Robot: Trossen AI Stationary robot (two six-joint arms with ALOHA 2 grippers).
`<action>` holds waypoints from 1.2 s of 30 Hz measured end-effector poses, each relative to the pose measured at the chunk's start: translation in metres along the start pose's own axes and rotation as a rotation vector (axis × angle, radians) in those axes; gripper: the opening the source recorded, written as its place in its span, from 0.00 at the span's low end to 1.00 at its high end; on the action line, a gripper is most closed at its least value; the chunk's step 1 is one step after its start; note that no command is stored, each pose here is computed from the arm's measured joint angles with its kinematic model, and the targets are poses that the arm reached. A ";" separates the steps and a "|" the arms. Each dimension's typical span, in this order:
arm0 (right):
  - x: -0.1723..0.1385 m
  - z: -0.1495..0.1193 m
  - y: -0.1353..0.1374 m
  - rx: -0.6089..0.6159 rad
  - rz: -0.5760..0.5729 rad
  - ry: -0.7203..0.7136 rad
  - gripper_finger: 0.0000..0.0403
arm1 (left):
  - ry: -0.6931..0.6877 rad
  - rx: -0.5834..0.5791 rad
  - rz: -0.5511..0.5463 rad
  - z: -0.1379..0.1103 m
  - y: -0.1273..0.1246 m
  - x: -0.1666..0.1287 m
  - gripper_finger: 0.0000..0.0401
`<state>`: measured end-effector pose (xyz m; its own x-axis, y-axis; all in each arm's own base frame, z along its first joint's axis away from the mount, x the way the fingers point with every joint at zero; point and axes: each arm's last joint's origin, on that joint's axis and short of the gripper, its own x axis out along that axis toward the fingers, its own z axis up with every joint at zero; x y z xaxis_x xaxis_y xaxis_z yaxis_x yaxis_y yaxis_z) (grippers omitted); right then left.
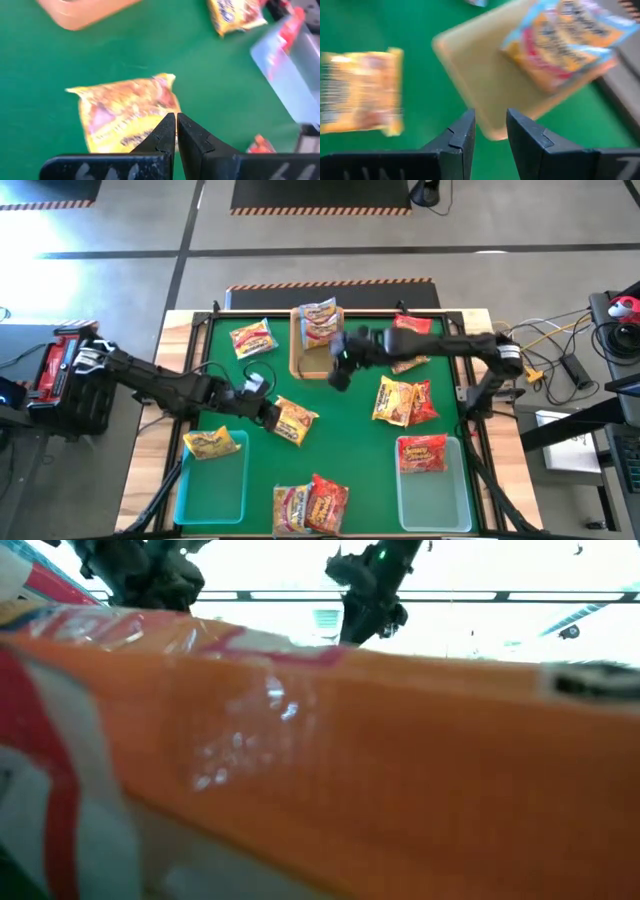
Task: Sort Maruchan noodles
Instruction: Put the orange noodle pack into the transparent bin
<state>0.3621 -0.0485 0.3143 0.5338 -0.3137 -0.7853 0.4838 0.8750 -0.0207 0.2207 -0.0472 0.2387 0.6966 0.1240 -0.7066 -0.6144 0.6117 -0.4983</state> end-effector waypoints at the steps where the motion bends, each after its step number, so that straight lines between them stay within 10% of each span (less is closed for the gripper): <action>1: -0.004 -0.006 0.010 0.019 0.026 -0.019 0.24 | 0.008 0.006 -0.014 -0.003 -0.002 -0.001 0.00; 15: -0.035 -0.074 0.131 0.083 0.374 -0.148 0.24 | 0.091 0.025 -0.221 -0.057 -0.044 0.006 0.00; 36: -0.023 -0.139 0.203 -0.215 0.607 0.076 0.17 | 0.209 0.094 -0.234 -0.115 -0.161 0.041 0.00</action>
<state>0.3512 0.1873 0.2424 0.6141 0.2805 -0.7377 -0.0431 0.9452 0.3235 0.3061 -0.2301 0.2323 0.7180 -0.1855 -0.6709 -0.4028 0.6754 -0.6177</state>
